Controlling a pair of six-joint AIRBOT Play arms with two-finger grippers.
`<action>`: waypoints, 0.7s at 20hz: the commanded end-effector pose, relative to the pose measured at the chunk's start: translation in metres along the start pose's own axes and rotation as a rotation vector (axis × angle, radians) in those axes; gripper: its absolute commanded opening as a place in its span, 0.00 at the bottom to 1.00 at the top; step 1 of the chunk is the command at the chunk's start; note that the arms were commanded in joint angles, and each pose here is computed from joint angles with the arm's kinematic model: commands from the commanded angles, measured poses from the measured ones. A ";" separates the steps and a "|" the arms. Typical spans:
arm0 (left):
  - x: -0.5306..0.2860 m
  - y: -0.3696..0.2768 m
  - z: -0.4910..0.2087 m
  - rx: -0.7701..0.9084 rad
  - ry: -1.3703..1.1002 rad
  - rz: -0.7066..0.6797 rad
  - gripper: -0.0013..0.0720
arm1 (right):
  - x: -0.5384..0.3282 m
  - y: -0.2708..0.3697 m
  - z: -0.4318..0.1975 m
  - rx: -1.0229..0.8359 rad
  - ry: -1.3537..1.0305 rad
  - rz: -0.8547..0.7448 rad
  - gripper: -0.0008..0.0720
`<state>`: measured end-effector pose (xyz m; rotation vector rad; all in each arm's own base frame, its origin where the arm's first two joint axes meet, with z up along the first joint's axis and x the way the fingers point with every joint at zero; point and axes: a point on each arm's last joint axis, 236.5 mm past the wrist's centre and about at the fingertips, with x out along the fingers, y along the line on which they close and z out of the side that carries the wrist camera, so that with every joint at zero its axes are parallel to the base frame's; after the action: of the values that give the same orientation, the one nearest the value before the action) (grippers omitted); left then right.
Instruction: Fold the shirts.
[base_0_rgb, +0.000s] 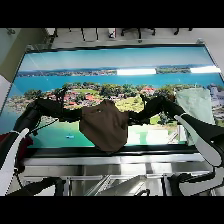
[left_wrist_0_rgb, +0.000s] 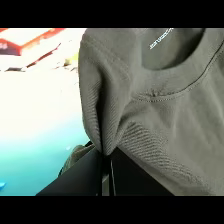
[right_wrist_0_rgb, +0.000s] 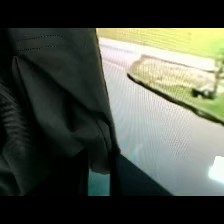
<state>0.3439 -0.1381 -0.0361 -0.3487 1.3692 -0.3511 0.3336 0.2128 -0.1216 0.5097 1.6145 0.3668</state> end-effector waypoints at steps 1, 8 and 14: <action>-0.003 0.008 -0.002 -0.012 0.001 0.005 0.04 | 0.006 0.005 0.006 -0.019 -0.017 0.006 0.04; -0.174 -0.055 0.079 0.161 -0.443 -0.032 0.04 | -0.177 0.111 0.064 -0.273 -0.299 0.149 0.04; -0.501 -0.153 0.025 0.372 -1.233 0.033 0.04 | -0.514 0.235 -0.026 -0.707 -1.101 0.187 0.04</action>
<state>0.3586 -0.0678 0.3563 -0.2268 0.4104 -0.3206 0.4298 0.1670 0.2968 0.3546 0.6778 0.6142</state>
